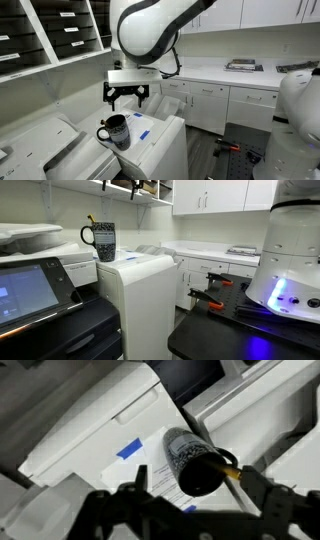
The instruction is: Remove the yellow pen from the mug
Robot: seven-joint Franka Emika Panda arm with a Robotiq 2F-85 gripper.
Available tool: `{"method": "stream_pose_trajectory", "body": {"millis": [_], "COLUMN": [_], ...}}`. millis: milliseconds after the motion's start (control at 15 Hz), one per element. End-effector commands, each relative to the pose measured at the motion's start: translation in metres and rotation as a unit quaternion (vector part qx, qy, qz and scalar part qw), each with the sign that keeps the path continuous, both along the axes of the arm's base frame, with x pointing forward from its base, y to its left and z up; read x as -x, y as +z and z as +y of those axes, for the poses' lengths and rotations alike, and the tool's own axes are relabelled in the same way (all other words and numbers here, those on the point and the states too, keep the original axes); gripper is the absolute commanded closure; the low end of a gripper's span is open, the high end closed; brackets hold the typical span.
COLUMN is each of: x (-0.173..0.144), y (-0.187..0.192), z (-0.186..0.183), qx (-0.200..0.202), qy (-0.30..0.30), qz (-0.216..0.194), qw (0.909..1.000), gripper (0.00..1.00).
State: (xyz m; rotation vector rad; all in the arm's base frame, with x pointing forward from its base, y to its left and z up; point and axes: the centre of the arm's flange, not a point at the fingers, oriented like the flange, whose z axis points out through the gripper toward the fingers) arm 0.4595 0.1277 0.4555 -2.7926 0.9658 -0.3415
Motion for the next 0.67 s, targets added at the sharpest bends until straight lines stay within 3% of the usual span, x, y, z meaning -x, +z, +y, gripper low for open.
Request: {"method": "stream_pose_trajectory", "body": {"millis": [0,267,600], "x": [-0.028,-0.045,-0.060], "y": [-0.003,-0.008,-0.020], "z": [0.011,0.011,0.008], "qx": [-0.016,-0.045,-0.081], "qy": [-0.097,-0.202,-0.329], "qz": [0.023,0.041,0.063], "qw": [0.9949,0.9775,0.9389], "gripper": [0.00,0.00,0.02]}}
